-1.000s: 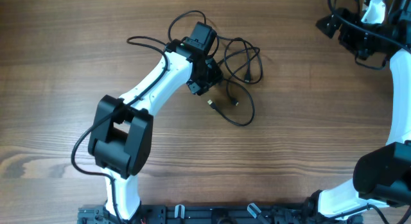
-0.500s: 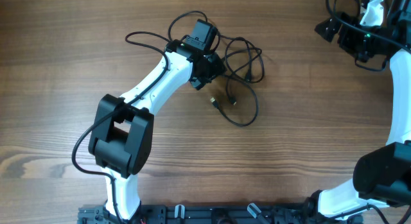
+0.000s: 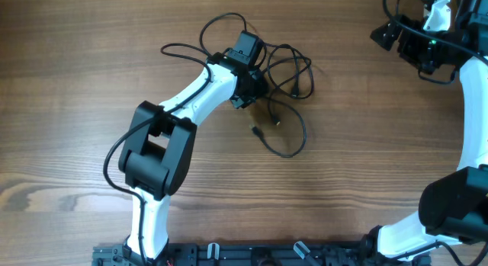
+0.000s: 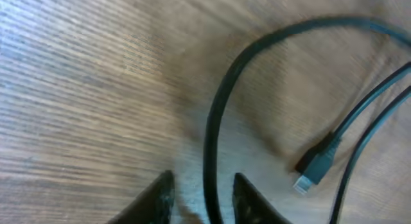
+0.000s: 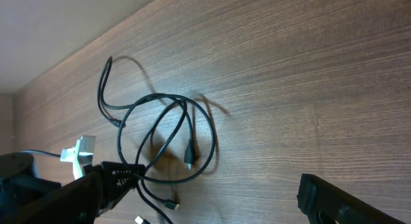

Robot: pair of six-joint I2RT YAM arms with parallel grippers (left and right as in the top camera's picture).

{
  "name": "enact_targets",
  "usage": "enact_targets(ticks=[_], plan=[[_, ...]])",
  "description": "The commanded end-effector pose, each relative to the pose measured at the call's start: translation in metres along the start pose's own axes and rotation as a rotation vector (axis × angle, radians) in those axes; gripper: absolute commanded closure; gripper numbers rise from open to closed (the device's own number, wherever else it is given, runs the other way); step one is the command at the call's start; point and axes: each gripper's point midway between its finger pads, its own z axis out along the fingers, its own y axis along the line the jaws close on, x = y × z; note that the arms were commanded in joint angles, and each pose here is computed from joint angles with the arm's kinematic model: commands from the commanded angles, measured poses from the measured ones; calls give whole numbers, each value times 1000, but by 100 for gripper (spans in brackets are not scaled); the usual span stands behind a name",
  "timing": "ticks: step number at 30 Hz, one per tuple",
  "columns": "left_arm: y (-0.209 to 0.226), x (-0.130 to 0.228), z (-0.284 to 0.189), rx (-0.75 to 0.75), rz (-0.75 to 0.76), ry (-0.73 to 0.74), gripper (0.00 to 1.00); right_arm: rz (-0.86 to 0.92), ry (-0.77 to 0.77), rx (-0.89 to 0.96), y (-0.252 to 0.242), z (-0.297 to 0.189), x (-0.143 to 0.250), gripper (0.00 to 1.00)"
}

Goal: Untangle cables

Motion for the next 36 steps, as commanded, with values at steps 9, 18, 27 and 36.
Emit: enact_targets(ticks=[9,18,27,36], plan=[[-26,-50,-123,147,210,-204,96,-46,10,8,-3,7,0,0],[-57,-45,-347,472,349,-612,96,-239,-47,-152,34,-3,-9,5],[-84,-27,-420,705,409,-729,96,-403,-61,-305,113,-23,14,5],[-91,-39,-507,1048,197,-796,96,-510,8,-480,177,-17,49,5]])
